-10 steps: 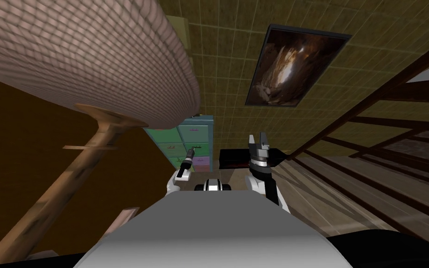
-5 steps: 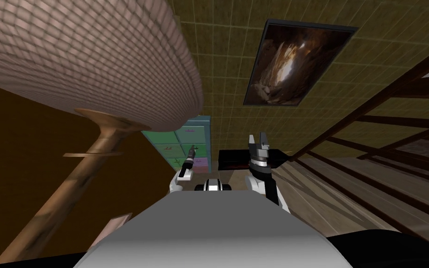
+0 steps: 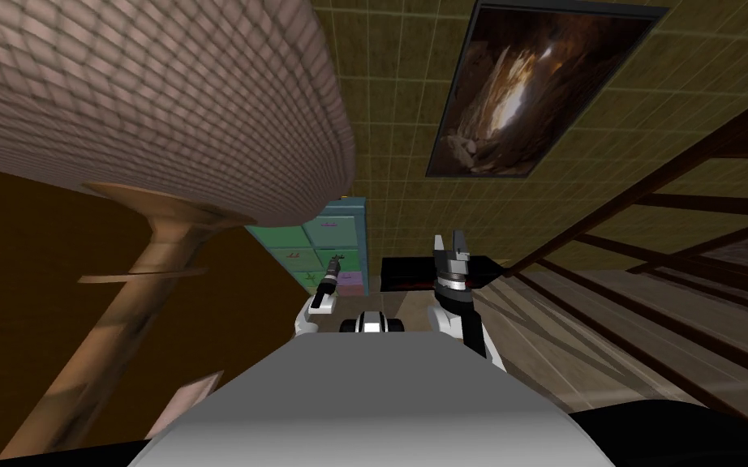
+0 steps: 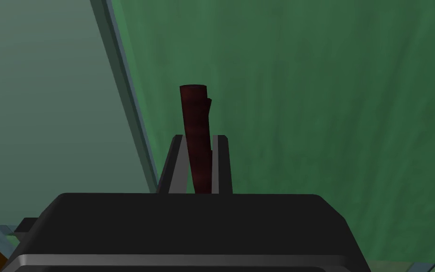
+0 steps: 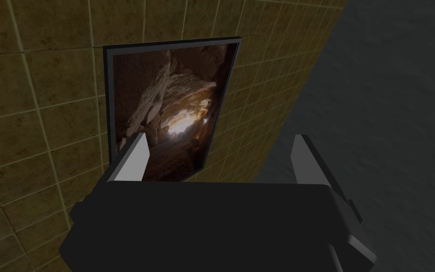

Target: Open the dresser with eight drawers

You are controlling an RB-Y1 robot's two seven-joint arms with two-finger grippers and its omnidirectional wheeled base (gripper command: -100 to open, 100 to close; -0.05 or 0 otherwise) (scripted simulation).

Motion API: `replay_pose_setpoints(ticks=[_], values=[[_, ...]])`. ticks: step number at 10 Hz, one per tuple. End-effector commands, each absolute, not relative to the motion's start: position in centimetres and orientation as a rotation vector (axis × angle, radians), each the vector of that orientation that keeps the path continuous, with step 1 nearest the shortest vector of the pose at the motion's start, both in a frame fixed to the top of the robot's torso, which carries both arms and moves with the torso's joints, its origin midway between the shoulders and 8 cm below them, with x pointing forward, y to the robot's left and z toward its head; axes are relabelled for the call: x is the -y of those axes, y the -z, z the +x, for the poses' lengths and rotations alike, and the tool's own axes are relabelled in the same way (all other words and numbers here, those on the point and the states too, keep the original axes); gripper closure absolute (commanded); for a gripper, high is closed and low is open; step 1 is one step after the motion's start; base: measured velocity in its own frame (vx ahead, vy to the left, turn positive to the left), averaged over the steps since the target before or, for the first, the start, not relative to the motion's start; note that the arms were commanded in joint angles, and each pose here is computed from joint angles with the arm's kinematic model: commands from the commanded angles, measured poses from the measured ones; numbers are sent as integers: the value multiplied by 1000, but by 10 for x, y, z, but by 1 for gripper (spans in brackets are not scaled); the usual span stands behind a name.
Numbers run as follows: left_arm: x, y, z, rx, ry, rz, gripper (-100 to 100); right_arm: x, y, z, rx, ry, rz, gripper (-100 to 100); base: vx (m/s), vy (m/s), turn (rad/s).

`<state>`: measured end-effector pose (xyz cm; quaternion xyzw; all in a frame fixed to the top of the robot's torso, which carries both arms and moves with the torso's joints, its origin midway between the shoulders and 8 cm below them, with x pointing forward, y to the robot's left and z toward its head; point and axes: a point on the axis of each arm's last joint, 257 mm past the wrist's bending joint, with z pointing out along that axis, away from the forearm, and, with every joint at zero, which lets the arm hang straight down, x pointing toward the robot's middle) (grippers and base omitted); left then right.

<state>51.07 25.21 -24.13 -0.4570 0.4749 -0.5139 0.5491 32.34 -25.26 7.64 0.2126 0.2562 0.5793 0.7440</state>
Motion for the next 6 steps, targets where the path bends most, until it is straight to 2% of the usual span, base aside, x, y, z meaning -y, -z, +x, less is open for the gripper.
replay_pose_setpoints(ticks=[1, 3, 6], values=[[-247, 239, 508, -1129, 1226, -1075, 100, 253, -76, 323, -561, -1269, 466, 0, -99, -4, 10], [-252, 235, 510, -1121, 1221, -1072, 100, 253, -76, 323, -561, -1269, 466, 0, -71, 14, -14], [-249, 226, 505, -1108, 1237, -1054, 100, 253, -76, 323, -561, -1269, 466, 0, -149, -9, 3]])
